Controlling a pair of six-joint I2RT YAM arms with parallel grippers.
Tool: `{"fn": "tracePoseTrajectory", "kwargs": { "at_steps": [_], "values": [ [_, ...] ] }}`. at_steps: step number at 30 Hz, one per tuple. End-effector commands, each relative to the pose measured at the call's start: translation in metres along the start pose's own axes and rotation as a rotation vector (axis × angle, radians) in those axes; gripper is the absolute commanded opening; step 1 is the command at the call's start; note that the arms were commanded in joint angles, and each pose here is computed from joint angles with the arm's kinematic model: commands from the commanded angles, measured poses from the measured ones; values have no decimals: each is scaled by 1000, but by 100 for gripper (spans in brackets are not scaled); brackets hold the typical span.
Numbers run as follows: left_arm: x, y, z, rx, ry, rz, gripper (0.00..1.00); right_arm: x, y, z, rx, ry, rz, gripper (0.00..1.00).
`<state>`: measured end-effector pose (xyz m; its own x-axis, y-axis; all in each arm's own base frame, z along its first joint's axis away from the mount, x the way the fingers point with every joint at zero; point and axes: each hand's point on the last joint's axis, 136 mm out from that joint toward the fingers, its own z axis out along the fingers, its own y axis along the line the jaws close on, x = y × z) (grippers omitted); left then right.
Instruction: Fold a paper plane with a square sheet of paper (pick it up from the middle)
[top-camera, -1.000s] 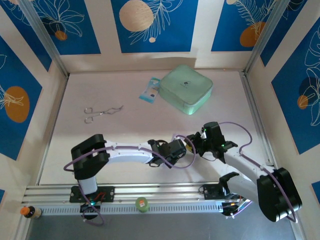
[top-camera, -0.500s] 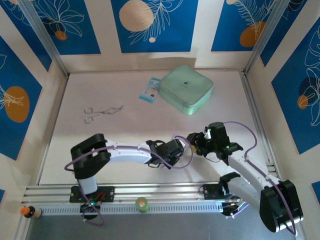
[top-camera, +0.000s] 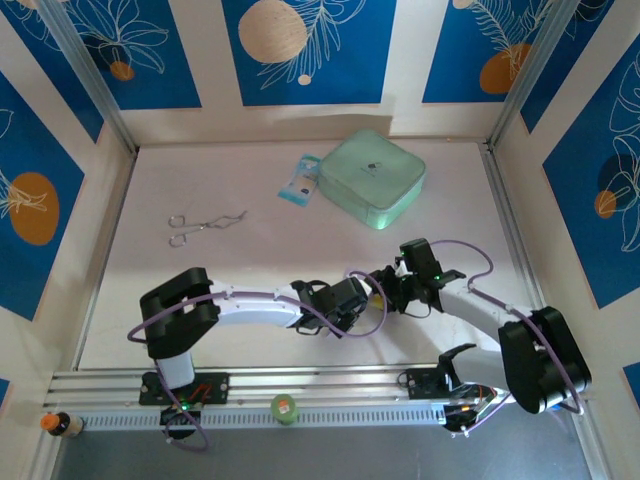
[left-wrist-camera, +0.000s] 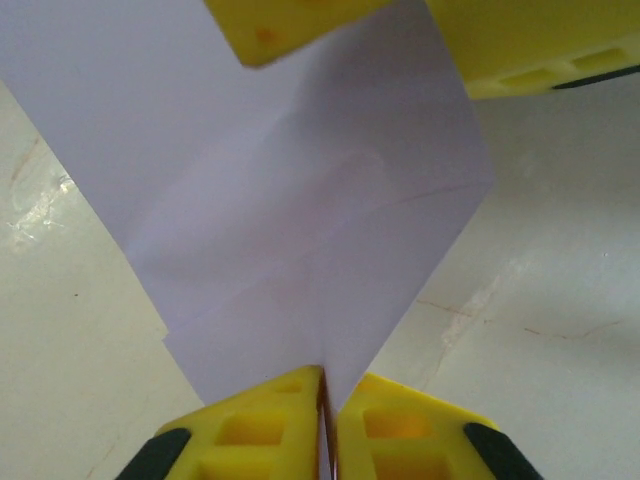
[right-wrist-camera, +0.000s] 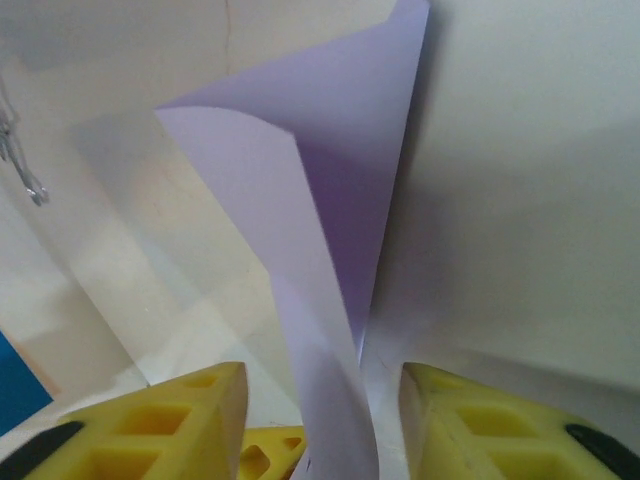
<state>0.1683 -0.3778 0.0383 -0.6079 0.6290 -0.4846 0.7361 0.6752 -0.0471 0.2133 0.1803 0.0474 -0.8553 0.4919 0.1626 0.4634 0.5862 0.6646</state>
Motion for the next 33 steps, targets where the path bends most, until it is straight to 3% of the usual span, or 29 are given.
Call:
{"fn": "tracePoseTrajectory", "kwargs": {
  "at_steps": [1,7,13,18,30,33],
  "values": [
    [-1,5,-8,-14,-5,21,16,-1,17,-3,-20,4,-38,35],
    [4,12,-5,-62,22,61,23,-1,18,-5,-13,3,-40,11],
    [5,11,-3,-71,28,80,28,0,17,-2,-9,14,-36,0],
    [8,10,1,-86,41,101,30,0,22,-3,-19,13,-37,0],
    [7,11,0,-88,25,89,14,-1,19,0,-10,12,-31,0],
    [7,12,-1,-94,22,83,17,-1,20,-1,-15,11,-34,0]
  ]
}}
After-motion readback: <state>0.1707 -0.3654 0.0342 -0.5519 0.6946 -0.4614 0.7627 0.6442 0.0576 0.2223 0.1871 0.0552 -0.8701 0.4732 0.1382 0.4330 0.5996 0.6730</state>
